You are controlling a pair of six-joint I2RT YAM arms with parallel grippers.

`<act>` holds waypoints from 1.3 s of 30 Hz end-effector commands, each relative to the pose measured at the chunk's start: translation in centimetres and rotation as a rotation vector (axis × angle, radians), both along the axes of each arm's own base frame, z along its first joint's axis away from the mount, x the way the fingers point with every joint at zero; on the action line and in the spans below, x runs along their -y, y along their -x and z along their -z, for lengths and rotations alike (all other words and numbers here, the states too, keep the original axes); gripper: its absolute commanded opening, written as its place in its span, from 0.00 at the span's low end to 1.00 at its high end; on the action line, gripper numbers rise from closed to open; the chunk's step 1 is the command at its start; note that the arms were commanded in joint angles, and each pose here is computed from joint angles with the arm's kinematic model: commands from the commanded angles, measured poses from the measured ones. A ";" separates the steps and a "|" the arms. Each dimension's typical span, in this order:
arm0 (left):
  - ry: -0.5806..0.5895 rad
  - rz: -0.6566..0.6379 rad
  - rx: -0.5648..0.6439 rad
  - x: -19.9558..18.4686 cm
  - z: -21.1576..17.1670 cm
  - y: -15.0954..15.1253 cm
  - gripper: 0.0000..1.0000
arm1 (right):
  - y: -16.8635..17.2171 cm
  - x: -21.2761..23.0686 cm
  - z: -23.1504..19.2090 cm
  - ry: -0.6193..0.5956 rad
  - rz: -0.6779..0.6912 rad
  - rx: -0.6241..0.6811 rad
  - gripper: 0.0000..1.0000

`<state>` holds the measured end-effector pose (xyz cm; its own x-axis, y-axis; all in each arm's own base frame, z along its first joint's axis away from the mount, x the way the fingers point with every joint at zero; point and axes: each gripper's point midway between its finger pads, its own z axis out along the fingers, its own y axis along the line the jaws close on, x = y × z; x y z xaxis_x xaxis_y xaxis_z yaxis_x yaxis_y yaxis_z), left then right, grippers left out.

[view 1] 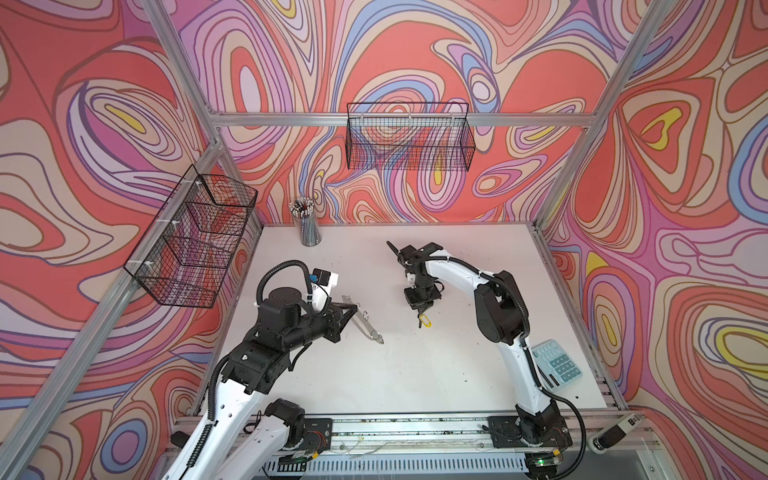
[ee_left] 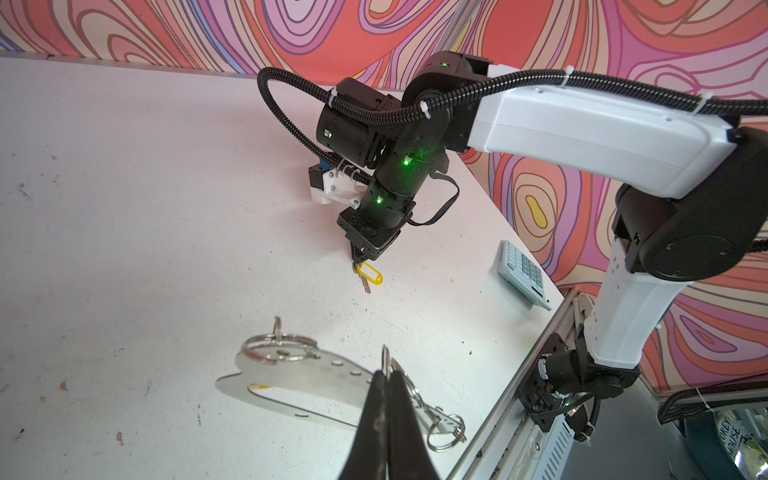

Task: Put the keys on the keyring
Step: 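Lift and hold the key above the table with the right gripper, then carry the held key nearer the robot with the right gripper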

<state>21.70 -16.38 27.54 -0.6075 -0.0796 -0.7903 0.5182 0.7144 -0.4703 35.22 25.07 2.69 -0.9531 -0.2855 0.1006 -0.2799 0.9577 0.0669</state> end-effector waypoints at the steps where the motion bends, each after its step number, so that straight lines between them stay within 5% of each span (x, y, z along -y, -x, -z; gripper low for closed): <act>1: -0.005 0.014 0.001 0.1 0.4 0.2 0.00 | -0.4 0.4 -0.7 0.012 0.001 0.028 0.00; 39: -0.033 -0.024 -0.043 -0.1 1.9 -1.0 0.00 | -2.6 -0.7 -3.6 -0.281 0.189 0.774 0.00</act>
